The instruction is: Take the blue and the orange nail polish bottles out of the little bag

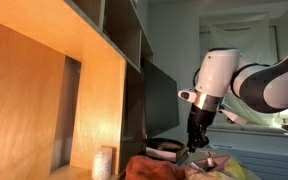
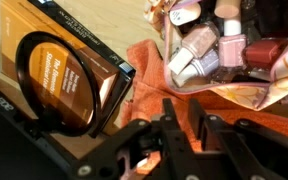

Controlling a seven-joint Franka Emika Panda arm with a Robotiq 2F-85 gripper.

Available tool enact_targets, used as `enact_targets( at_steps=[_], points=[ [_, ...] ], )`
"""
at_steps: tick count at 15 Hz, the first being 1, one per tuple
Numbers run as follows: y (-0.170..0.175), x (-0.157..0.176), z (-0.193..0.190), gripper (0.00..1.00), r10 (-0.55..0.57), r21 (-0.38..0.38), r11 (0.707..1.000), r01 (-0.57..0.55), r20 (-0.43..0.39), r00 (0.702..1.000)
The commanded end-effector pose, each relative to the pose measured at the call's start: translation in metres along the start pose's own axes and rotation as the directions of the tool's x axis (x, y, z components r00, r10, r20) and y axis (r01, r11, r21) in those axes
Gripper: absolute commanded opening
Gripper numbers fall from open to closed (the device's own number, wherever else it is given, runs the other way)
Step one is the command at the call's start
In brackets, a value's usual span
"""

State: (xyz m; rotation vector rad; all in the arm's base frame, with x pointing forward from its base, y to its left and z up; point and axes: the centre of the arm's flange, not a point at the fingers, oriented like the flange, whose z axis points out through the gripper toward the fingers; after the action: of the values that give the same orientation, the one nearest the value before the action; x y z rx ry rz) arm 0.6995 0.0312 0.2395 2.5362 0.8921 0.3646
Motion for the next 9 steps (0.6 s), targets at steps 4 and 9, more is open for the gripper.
enact_targets(
  at_steps=[4,9],
  points=[
    [0.0,-0.019,0.02,0.77,0.045,0.084,0.995,-0.052,0.078,0.996],
    [0.0,-0.024,0.034,1.0,0.074,0.14,0.986,-0.087,0.095,0.993]
  ],
)
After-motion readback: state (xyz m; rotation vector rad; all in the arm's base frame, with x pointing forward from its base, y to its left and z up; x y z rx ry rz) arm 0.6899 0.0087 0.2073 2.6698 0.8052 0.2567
